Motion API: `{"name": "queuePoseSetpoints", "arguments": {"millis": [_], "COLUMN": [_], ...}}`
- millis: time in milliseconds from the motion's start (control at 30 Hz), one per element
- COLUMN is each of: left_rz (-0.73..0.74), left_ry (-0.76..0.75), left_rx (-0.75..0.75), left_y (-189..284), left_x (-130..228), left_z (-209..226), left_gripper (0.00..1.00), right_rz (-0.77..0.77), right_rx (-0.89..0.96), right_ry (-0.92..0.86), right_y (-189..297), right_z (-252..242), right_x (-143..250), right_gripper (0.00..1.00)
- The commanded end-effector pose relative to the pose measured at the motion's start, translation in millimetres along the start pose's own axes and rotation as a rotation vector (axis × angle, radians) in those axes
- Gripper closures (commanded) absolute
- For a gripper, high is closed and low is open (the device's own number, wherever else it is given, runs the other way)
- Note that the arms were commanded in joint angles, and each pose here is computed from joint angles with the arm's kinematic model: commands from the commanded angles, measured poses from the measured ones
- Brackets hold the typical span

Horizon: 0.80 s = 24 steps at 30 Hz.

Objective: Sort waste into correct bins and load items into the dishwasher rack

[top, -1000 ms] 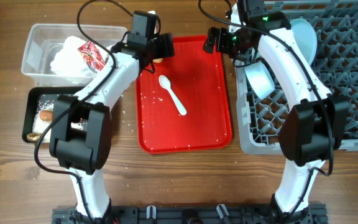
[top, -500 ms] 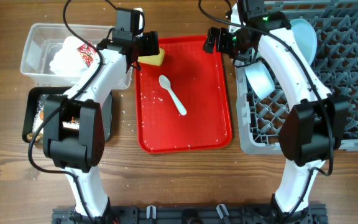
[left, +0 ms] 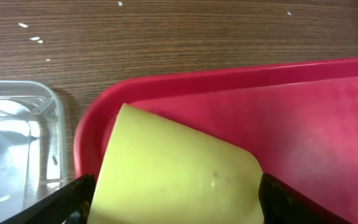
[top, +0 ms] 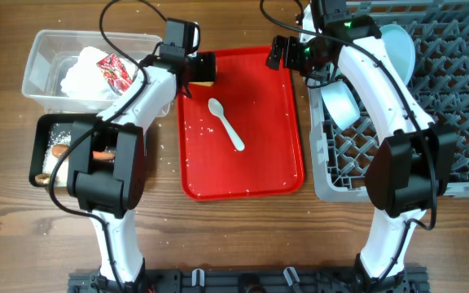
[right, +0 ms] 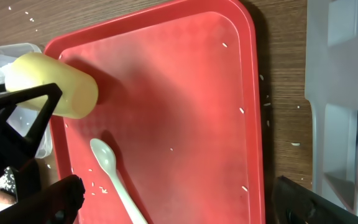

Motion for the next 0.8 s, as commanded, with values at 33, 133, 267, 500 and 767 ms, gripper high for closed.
{"name": "queuePoseSetpoints", "arguments": {"millis": [33, 133, 267, 500, 767], "left_rz": [0.045, 0.104, 0.116, 0.111, -0.006], "left_ry": [-0.025, -0.021, -0.013, -0.01, 0.022], "left_rx": [0.057, 0.131, 0.196, 0.195, 0.201], "left_y": [0.6, 2.3, 4.0, 3.9, -13.5], "left_x": [6.0, 17.8, 19.9, 18.9, -0.4], "left_z": [-13.2, -23.0, -31.4, -31.4, -39.8], "left_gripper": [0.19, 0.23, 0.47, 0.65, 0.69], "right_rz": [-0.052, -0.054, -0.053, -0.051, -0.037], "right_rx": [0.007, 0.011, 0.011, 0.012, 0.02], "right_ry": [0.028, 0.028, 0.028, 0.027, 0.027], "right_y": [16.4, 16.4, 16.4, 16.4, 16.3], "right_z": [4.4, 3.9, 3.8, 3.6, 1.9], "right_x": [-7.1, -7.4, -7.3, -6.8, -3.9], "right_gripper": [0.0, 0.0, 0.0, 0.0, 0.0]}}
Point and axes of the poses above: each gripper's point midway between its finger pads, its own y axis back along the fingers, its own z axis along the line the jaws close on, x = y × z, the point moved 4 cm from there along y, back along the fingers, and after that the axes turned 9 degrees about -y, right-handed, at the moved point
